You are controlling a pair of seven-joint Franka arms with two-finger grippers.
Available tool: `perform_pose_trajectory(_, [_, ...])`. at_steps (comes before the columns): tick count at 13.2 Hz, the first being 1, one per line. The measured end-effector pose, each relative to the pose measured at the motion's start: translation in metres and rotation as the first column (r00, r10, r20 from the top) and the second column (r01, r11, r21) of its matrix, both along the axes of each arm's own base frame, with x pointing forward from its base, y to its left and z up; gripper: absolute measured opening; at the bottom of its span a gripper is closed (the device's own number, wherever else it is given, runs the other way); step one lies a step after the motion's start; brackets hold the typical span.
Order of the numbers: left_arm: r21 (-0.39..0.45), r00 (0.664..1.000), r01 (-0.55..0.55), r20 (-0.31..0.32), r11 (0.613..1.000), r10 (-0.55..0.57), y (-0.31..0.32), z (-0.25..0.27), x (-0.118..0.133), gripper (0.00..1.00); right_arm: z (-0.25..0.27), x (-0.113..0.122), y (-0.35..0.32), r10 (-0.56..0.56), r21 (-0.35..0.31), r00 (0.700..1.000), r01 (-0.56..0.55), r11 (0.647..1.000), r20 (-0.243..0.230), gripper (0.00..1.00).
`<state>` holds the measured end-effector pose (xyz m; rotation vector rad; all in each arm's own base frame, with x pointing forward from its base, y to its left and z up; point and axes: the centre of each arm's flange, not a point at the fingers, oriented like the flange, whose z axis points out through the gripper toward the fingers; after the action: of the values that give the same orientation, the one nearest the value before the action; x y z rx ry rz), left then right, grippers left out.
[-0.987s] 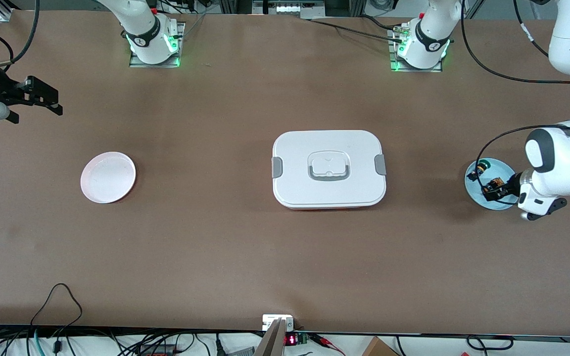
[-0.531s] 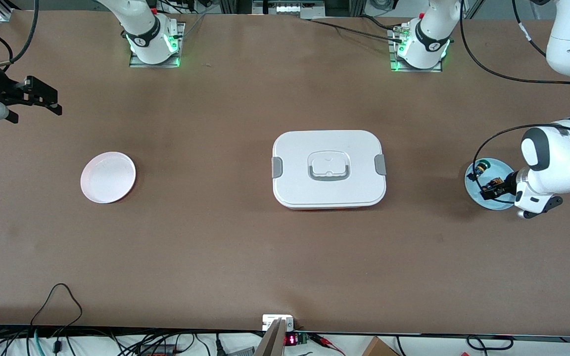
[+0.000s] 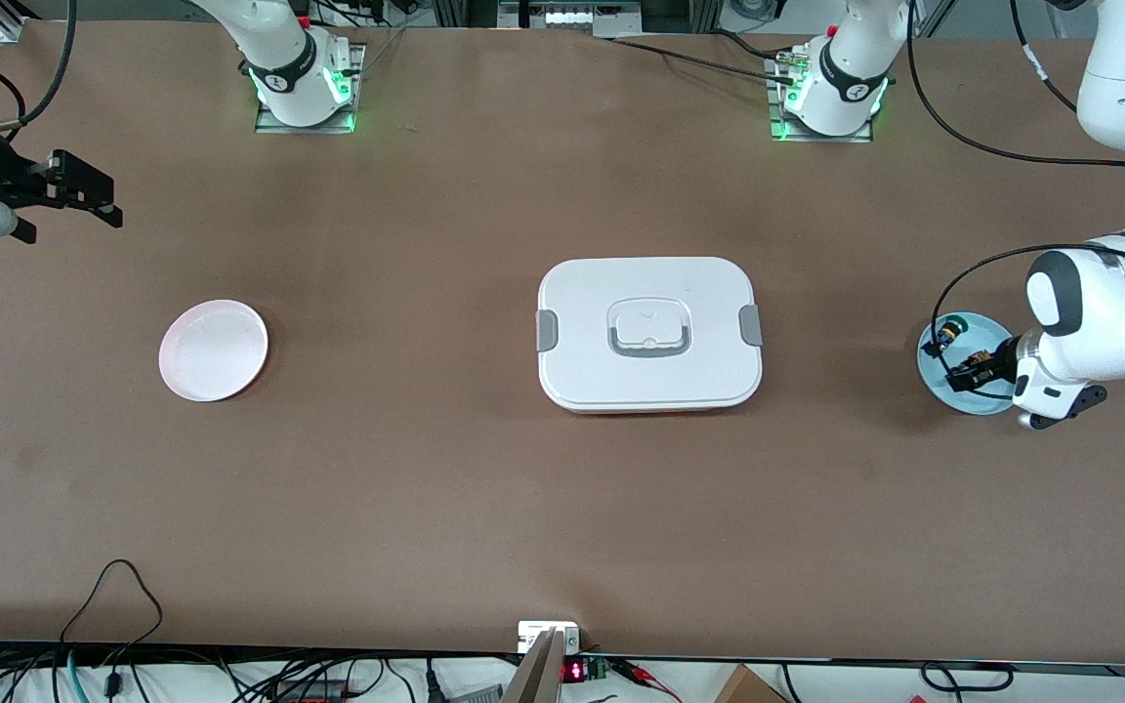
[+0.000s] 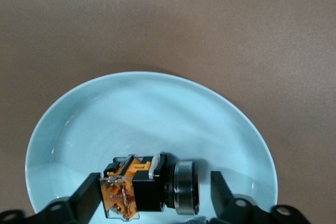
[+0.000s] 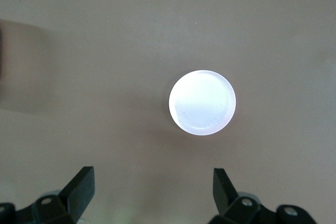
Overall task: Transfer orange switch to right arm and place
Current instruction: 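Lower the left gripper and grasp the orange switch, then lift the orange switch with the left gripper toward the white box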
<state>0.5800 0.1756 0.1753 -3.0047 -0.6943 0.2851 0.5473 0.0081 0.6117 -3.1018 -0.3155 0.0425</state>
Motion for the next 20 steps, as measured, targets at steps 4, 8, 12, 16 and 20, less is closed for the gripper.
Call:
perform_pose_trajectory(4, [-0.026, 0.998, 0.016, -0.055, 1.000, -0.018, -0.015, 0.013, -0.002, 0.73, 0.000, 0.000, 0.000, 0.000, 0.000, 1.000, 0.000, 1.000, 0.000, 1.00])
perform_pose_trajectory(8, [-0.079, 0.986, 0.070, -0.148, 0.994, -0.081, -0.059, 0.097, 0.015, 0.73, 0.000, 0.000, 0.000, 0.000, 0.000, 1.000, 0.000, 1.000, 0.000, 1.00])
perform_pose_trajectory(12, [-0.148, 0.953, 0.217, -0.185, 0.965, -0.242, -0.163, 0.209, 0.043, 0.73, 0.000, 0.000, 0.001, 0.003, 0.000, 1.000, -0.003, 1.000, 0.000, 1.00])
perform_pose_trajectory(16, [-0.263, 0.921, 0.349, -0.079, 0.899, -0.381, -0.258, 0.268, 0.050, 0.73, -0.001, 0.001, 0.004, 0.007, 0.003, 1.000, -0.007, 1.000, 0.000, 1.00])
perform_pose_trajectory(20, [-0.640, 0.857, 0.471, 0.171, 0.607, -0.486, -0.306, 0.286, 0.052, 0.73, 0.003, 0.005, 0.002, -0.004, 0.031, 1.000, 0.004, 1.000, 0.021, 1.00])
